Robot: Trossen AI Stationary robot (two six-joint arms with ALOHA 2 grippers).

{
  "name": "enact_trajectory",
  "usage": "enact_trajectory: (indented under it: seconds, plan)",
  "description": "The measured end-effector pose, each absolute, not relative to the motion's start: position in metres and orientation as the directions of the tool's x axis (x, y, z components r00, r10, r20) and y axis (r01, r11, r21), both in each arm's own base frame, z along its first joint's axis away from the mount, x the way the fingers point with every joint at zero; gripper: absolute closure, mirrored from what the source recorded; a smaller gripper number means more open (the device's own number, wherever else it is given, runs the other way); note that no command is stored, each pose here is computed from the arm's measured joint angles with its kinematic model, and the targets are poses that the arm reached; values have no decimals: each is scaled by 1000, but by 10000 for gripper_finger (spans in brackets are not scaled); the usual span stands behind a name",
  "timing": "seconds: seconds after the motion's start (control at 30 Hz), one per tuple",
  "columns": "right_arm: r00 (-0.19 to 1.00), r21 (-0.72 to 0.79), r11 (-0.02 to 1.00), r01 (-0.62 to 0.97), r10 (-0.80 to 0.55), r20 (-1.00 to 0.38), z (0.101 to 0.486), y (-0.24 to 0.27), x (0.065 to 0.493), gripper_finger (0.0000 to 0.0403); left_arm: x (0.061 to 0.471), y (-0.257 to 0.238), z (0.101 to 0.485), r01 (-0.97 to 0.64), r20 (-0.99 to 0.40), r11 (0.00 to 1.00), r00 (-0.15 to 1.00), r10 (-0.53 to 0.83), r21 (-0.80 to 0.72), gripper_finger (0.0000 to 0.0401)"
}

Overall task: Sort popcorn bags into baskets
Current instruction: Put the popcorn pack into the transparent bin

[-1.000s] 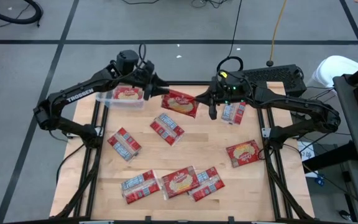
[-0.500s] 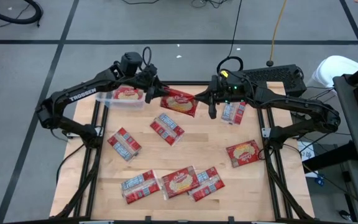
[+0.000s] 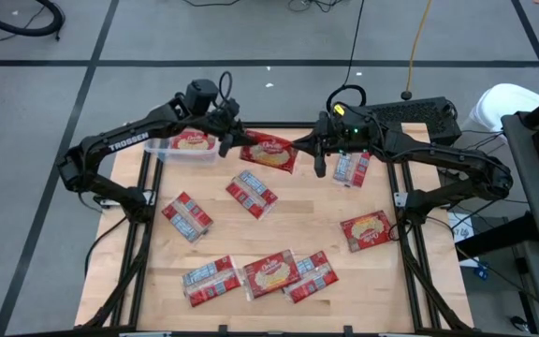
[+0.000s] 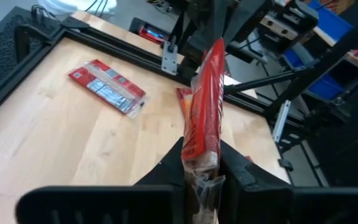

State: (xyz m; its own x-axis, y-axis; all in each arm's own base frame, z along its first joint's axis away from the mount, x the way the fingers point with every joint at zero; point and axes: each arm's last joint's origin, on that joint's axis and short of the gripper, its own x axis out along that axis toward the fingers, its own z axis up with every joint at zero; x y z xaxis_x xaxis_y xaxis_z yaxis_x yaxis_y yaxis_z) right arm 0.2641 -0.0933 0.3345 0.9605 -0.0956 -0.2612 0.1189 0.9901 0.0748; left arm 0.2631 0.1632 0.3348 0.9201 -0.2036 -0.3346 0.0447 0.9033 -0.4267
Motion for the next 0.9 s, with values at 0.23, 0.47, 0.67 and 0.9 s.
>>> enact_trajectory:
  seconds: [0.23, 0.47, 0.67, 0.9]
  plan:
    - [960, 73, 985, 159, -137, -245, 336, -95, 264, 388, 257, 172, 335, 18, -328, 889, 926, -187, -457, 362]
    - [944, 96, 965, 245, -215, -252, 336, -97, 264, 309, 235, 183, 346, -32, -308, 885, 943, -128, -465, 361]
    - [921, 86, 942, 325, -294, -257, 336, -99, 263, 248, 208, 191, 354, -116, -326, 870, 944, -53, -480, 360]
    - [918, 105, 936, 336, -301, -258, 336, -100, 263, 228, 170, 197, 359, -256, -378, 832, 924, 60, -493, 361]
